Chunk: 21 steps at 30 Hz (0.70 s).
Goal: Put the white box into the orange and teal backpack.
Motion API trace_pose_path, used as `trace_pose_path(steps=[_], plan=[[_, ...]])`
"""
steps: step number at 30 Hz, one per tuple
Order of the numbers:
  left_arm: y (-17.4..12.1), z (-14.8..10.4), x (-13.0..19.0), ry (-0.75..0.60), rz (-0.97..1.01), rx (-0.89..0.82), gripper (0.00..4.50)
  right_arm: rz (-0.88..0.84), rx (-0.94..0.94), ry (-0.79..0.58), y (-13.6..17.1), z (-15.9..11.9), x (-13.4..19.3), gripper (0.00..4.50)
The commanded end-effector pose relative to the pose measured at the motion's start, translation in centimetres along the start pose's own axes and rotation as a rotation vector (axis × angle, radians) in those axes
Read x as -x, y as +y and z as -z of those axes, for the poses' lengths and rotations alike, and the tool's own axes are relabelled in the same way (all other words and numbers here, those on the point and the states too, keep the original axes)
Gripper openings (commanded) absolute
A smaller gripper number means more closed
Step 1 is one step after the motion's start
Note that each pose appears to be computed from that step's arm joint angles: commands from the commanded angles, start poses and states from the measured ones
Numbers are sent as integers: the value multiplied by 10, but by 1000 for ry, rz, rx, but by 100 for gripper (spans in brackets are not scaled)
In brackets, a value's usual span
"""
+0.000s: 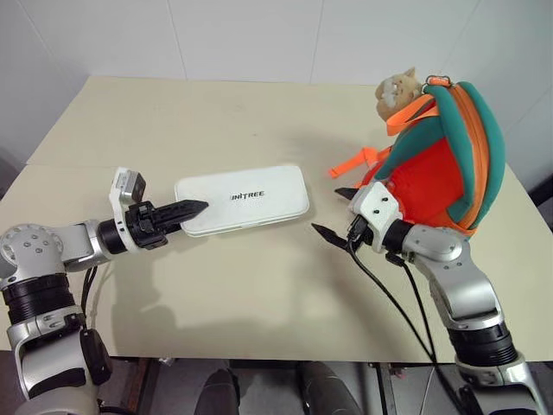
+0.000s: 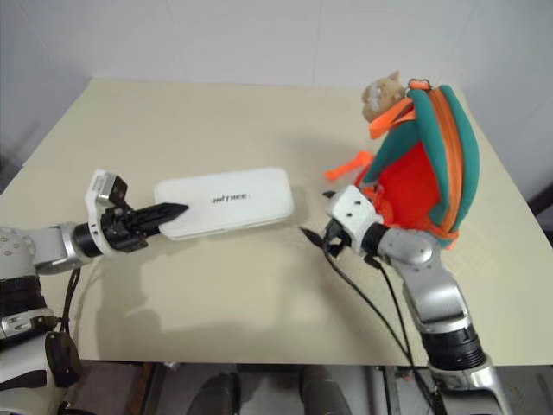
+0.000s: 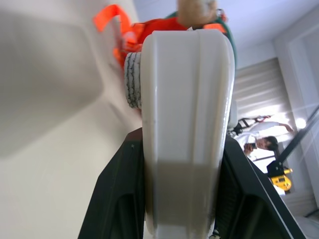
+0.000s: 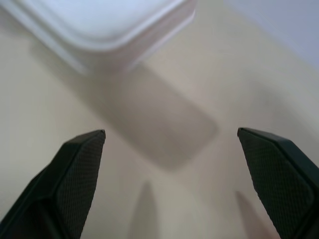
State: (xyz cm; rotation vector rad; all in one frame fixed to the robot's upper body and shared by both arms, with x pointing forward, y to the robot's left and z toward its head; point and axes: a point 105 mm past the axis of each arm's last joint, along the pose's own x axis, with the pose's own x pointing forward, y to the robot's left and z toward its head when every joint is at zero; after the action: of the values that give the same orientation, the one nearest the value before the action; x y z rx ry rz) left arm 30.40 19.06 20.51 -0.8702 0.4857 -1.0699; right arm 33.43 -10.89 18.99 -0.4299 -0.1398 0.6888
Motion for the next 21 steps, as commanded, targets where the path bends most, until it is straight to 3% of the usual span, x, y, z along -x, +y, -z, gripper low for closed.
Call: trace_pose_path(steps=[1,10,15,21], plan=[[-34,-13,-5,-5,86,-129,133,269,-10,-91,-21,-23,8,450],[-47,-25,-10,65,50,-227,133,773,-16,-5,-51,-15,27,450],[-51,-31,-12,92,49,-280,133,917,-57,31,-61,-7,44,450],[-53,-39,-13,92,67,-300,133,959,-158,29,-77,4,40,450]])
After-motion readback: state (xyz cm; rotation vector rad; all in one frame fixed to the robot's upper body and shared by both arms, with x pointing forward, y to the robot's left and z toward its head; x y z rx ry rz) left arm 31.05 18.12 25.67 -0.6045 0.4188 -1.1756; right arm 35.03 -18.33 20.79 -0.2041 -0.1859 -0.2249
